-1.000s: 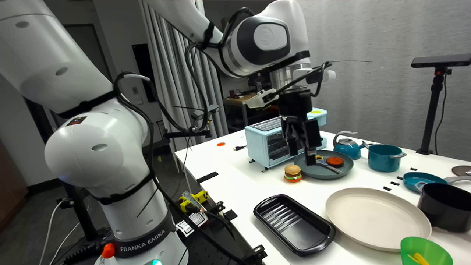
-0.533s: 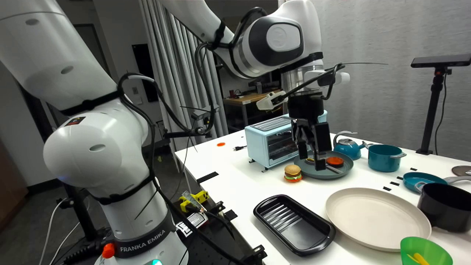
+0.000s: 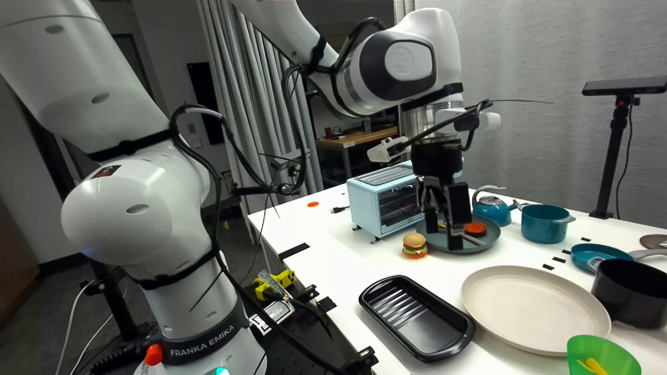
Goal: Pour the contents of the green cup onto the plate
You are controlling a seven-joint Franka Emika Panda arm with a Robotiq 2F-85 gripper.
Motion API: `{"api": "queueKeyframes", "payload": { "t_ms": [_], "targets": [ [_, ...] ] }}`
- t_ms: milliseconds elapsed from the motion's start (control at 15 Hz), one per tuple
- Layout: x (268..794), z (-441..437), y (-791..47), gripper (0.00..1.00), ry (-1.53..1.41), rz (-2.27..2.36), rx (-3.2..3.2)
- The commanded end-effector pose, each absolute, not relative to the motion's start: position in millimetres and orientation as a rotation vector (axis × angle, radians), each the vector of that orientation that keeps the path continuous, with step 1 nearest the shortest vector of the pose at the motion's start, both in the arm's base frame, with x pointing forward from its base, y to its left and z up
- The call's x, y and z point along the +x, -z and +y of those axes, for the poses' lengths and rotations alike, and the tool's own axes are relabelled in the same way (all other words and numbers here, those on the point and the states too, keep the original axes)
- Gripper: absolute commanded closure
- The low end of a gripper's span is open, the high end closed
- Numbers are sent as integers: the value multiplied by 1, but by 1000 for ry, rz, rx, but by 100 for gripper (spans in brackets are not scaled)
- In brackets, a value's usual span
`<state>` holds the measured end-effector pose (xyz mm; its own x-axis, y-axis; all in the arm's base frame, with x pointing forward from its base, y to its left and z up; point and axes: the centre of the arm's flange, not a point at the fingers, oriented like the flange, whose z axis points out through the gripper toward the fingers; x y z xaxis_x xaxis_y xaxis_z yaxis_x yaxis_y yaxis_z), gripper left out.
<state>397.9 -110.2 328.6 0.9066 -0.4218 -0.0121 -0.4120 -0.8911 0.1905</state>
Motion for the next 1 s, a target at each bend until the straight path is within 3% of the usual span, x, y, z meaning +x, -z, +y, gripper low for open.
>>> {"api": "queueKeyframes", "payload": {
  "t_ms": [0, 733, 800, 933],
  "targets": [
    [424, -144, -303, 0, 109, -719, 2826],
    [484, -259, -276, 0, 216, -540, 2999],
    [462, -237, -278, 0, 198, -605, 2963],
    [465, -241, -274, 0, 204, -600, 2964]
  ]
}}
